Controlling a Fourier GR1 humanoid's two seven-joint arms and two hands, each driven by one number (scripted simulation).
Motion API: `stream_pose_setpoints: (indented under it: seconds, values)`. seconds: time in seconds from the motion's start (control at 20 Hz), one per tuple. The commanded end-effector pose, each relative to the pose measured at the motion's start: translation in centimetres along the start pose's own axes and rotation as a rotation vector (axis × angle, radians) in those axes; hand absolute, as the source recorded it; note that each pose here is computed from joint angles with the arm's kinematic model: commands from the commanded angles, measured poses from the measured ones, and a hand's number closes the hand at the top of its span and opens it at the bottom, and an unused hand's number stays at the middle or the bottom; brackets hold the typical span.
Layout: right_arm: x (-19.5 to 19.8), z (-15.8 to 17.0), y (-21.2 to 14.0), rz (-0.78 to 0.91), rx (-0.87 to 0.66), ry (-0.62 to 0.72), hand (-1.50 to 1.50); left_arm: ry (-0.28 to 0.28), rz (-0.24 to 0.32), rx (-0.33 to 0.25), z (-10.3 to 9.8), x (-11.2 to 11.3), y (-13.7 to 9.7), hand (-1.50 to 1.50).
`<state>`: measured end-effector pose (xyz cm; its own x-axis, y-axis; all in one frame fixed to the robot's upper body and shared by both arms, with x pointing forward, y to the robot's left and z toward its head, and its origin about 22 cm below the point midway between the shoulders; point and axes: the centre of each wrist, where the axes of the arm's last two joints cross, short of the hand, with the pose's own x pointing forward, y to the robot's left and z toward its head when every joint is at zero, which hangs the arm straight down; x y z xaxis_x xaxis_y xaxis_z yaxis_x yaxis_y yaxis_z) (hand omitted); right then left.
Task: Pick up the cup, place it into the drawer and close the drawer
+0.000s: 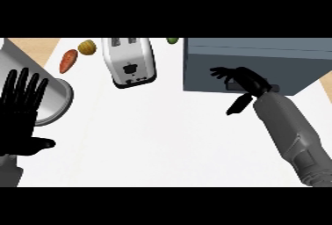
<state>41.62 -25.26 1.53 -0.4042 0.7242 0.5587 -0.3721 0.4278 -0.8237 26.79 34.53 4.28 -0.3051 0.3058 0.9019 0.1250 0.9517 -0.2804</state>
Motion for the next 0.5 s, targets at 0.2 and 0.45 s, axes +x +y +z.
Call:
stream_pose_setpoints:
  seconds: [0.2,0.45]
  values:
    - [-2.8,2.2,-3.3,-0.005,-0.035,0.128,-1.50,0.015,-0.011,-0.036,0.2,-0.2,0.2,-1.50]
    - [-1.2,0.8,-6.6,-0.017,-0.059,0.115,-1.50,0.009,-0.011,-0.044,-0.9,-0.4,-0.4,-1.50]
